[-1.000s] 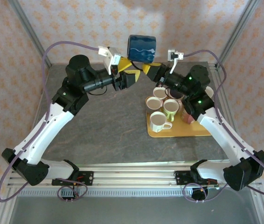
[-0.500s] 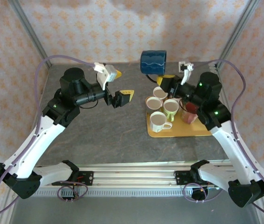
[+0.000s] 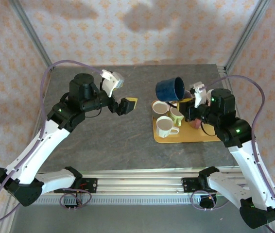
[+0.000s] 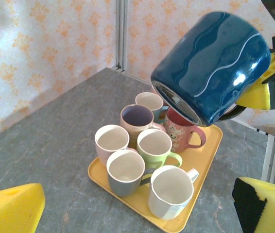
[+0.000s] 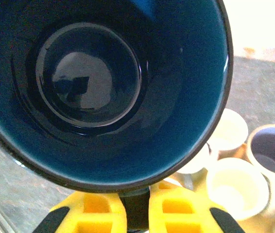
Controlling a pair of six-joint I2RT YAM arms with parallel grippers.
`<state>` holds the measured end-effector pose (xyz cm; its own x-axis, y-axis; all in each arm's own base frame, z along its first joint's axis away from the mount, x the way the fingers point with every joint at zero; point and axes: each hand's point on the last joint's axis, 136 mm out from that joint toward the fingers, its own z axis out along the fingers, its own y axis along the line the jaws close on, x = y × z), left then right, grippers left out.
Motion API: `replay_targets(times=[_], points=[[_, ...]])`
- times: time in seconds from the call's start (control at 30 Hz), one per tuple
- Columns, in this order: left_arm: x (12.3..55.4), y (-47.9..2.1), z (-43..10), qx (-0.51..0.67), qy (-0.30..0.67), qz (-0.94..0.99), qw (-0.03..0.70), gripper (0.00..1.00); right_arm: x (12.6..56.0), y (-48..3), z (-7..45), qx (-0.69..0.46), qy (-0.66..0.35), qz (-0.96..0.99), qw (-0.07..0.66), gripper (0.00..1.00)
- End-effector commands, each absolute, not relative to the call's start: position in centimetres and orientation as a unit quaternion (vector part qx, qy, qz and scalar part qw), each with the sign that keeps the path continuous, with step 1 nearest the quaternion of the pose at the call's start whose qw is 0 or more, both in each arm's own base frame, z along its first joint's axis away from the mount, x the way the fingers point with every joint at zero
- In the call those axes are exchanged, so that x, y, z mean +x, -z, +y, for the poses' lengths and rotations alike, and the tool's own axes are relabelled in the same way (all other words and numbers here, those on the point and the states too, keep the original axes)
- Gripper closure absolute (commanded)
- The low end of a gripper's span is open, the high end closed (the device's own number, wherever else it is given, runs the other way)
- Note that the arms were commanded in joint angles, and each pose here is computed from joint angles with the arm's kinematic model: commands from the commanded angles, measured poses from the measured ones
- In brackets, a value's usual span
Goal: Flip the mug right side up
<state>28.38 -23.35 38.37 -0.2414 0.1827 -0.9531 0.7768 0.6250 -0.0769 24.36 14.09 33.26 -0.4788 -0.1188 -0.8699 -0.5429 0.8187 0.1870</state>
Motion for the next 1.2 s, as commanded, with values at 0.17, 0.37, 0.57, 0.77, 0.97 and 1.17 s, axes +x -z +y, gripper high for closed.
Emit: replay_targets(times=[0.17,0.37,0.57,0.77,0.97,1.17], points=[[28.2,-37.5,-22.7,0.328,0.262,0.739,0.527,0.0,23.3,-30.4,9.4,-0.2,-0.09,0.864,0.453,1.0],[28.5,-37.2,-22.8,0.331,0.258,0.736,0.531,0.0,22.6,-28.0,7.7,-0.143,-0.071,0.897,0.413,1.0],[28.9,-36.6,-23.1,0.334,0.255,0.741,0.523,0.0,22.2,-26.2,6.3,-0.07,-0.058,0.92,0.382,1.0],[29.5,-35.4,-22.9,0.324,0.246,0.757,0.511,0.0,21.4,-24.3,5.4,-0.029,-0.046,0.938,0.343,1.0],[29.7,-34.7,-22.5,0.319,0.237,0.762,0.512,0.0,21.1,-24.4,5.0,-0.021,-0.031,0.946,0.323,1.0],[29.6,-34.2,-22.4,0.321,0.233,0.763,0.51,0.0,21.3,-24.2,4.8,-0.052,-0.014,0.944,0.327,1.0]])
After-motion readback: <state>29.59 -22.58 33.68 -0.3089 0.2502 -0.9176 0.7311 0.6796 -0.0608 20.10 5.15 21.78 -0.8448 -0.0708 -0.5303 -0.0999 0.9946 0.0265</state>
